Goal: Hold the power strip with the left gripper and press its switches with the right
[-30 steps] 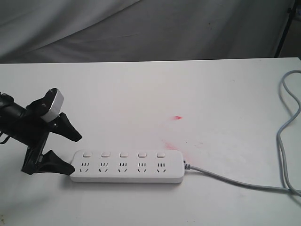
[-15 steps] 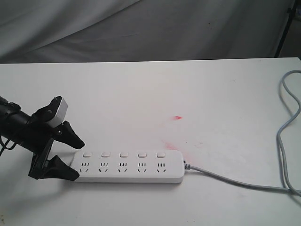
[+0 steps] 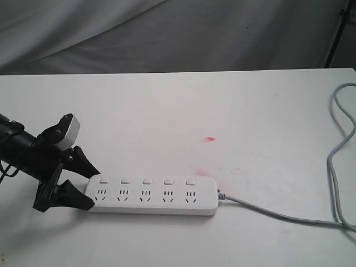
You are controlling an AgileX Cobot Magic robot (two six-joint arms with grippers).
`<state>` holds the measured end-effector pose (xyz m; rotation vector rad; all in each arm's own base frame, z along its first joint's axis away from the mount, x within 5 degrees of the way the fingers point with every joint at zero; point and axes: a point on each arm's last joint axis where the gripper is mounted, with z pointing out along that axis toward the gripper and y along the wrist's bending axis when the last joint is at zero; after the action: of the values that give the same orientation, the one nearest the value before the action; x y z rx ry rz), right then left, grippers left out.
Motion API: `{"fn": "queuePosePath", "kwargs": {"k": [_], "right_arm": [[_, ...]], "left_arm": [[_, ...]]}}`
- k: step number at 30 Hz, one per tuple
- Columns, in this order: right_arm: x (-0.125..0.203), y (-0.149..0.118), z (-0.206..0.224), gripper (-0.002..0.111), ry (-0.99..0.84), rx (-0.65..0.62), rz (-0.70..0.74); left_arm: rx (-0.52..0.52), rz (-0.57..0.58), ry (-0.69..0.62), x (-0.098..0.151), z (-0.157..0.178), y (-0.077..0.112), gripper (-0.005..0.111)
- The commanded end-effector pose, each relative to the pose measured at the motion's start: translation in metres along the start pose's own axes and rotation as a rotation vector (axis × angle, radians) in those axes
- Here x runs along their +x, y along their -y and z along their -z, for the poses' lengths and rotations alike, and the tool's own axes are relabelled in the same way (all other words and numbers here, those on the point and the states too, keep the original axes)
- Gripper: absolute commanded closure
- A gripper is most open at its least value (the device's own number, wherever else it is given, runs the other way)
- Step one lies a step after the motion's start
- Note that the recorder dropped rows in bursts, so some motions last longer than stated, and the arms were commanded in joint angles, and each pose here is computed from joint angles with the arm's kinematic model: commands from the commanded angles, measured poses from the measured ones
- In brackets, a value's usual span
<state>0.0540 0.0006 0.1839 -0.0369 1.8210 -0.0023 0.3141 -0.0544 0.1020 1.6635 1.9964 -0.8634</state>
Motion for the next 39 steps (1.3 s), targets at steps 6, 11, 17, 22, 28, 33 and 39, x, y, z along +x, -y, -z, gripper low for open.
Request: {"fn": "queuePosePath", "kwargs": {"k": [6, 11, 17, 22, 28, 33, 39], "right_arm": [[0.0009, 0.0006, 0.0001, 0.108, 0.004, 0.010, 0.007], [0.0009, 0.0006, 0.0001, 0.108, 0.004, 0.010, 0.007], [0.0009, 0.0006, 0.0001, 0.108, 0.004, 0.010, 0.007], [0.0009, 0.0006, 0.0001, 0.108, 0.004, 0.010, 0.007], [0.0009, 0.0006, 0.0001, 0.108, 0.004, 0.010, 0.007], [0.0009, 0.0006, 0.0001, 0.108, 0.004, 0.010, 0.007], [0.0009, 0.0006, 0.0001, 0.108, 0.004, 0.010, 0.007]], "left_arm": [[-0.007, -0.010, -0.008, -0.0008, -0.0007, -0.0012, 0.084], [-0.007, -0.010, -0.008, -0.0008, -0.0007, -0.0012, 0.084], [-0.007, -0.010, -0.008, -0.0008, -0.0007, -0.0012, 0.084], [-0.007, -0.010, -0.008, -0.0008, -0.0007, -0.0012, 0.084], [-0.007, -0.010, -0.008, -0.0008, -0.0007, -0.0012, 0.084], [-0.007, -0.010, -0.008, -0.0008, -0.0007, -0.0012, 0.084], [-0.007, -0.010, -0.008, -0.0008, -0.0007, -0.0012, 0.084]]}}
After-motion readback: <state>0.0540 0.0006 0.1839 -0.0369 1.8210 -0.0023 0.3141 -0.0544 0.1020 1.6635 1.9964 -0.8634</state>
